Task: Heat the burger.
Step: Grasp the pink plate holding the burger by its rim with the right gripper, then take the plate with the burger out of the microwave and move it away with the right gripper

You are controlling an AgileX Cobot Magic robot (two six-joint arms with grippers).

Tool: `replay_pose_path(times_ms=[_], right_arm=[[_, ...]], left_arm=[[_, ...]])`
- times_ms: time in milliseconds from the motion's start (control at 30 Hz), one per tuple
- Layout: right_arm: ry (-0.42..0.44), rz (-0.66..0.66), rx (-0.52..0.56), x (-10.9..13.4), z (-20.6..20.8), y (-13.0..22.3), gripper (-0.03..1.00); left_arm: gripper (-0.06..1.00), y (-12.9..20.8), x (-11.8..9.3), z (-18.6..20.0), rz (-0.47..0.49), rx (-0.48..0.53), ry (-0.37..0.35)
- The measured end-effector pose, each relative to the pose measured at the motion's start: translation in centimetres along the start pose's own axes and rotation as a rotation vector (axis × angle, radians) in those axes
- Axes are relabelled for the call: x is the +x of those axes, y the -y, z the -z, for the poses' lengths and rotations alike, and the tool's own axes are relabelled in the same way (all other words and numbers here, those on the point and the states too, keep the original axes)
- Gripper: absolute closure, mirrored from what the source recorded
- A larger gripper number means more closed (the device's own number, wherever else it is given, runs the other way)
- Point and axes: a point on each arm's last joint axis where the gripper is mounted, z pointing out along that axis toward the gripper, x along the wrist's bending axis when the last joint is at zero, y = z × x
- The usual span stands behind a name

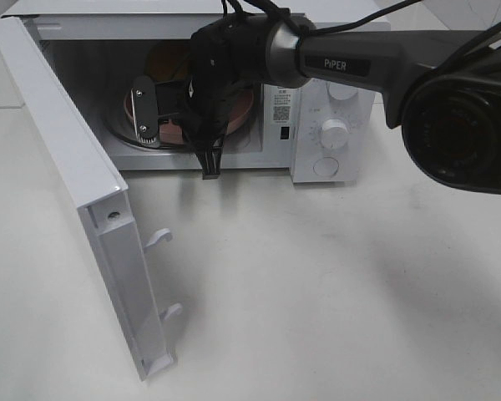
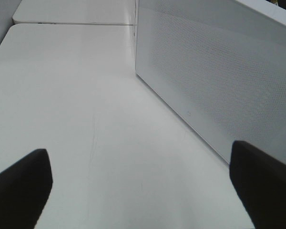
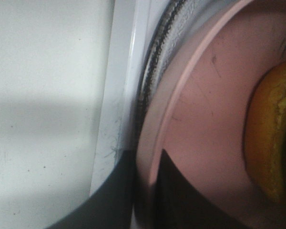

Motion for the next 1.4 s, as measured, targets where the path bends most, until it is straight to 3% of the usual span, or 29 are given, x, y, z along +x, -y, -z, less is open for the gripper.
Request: replay_pose_path(times_ms=[700, 1400], right_arm=[[-0.004, 0.09, -0.027, 1.0, 2.1, -0.1, 0.88], [0.061, 0.136, -0.069, 3.2, 6.4, 1.2, 0.88]], left_arm=[[0.0, 0.0, 0.0, 0.0, 0.0, 0.0, 0.0], [0.0, 0.0, 0.0, 0.0, 0.0, 0.0, 0.0]])
